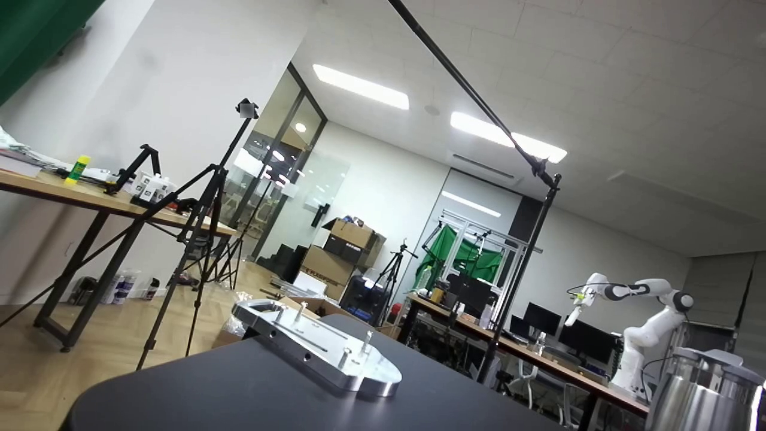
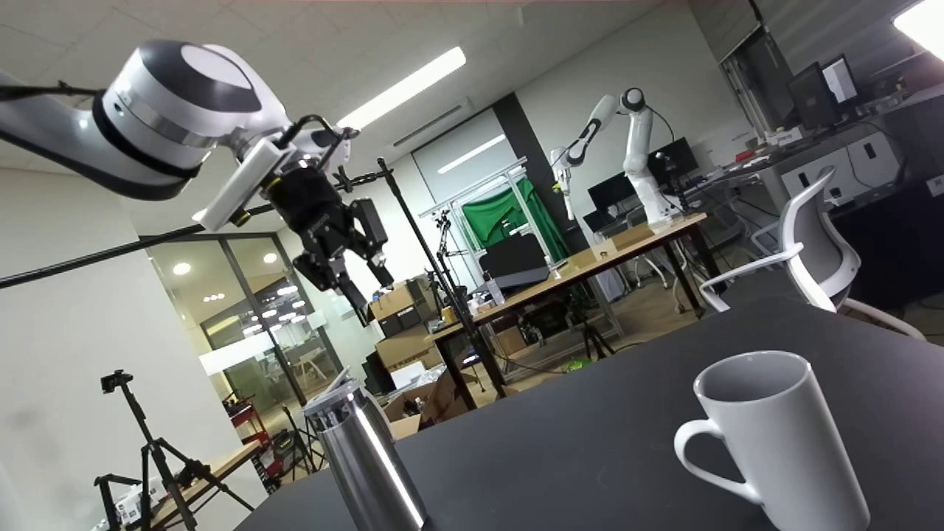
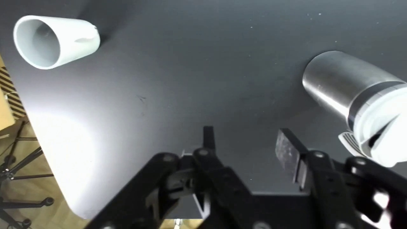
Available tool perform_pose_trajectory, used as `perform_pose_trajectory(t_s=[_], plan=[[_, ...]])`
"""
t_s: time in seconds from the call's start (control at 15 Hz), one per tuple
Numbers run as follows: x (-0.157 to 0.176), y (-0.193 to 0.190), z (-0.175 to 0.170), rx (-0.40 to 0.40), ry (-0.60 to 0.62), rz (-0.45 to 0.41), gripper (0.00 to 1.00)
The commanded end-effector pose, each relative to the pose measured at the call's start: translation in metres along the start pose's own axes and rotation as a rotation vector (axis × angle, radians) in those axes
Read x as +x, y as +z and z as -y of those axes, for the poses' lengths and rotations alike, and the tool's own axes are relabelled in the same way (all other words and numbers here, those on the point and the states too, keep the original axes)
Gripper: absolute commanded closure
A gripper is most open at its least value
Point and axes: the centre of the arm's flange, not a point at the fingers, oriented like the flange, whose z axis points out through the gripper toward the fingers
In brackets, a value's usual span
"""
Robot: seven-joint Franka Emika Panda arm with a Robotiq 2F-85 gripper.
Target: Open the flask
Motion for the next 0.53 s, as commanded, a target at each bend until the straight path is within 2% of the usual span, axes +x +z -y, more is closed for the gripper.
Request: perform_pose_trajectory(t_s=[0.0, 0.2, 0.33, 0.47], plan=[[0.046, -0.002, 0.033, 0.046, -0.012, 0.036, 0.75], [0.060, -0.007, 0.061, 0.065, -0.058, 0.030, 0.95], [0.063, -0.011, 0.076, 0.083, -0.086, 0.041, 1.00], [0.062, -0.015, 0.087, 0.103, -0.128, 0.109, 1.00]])
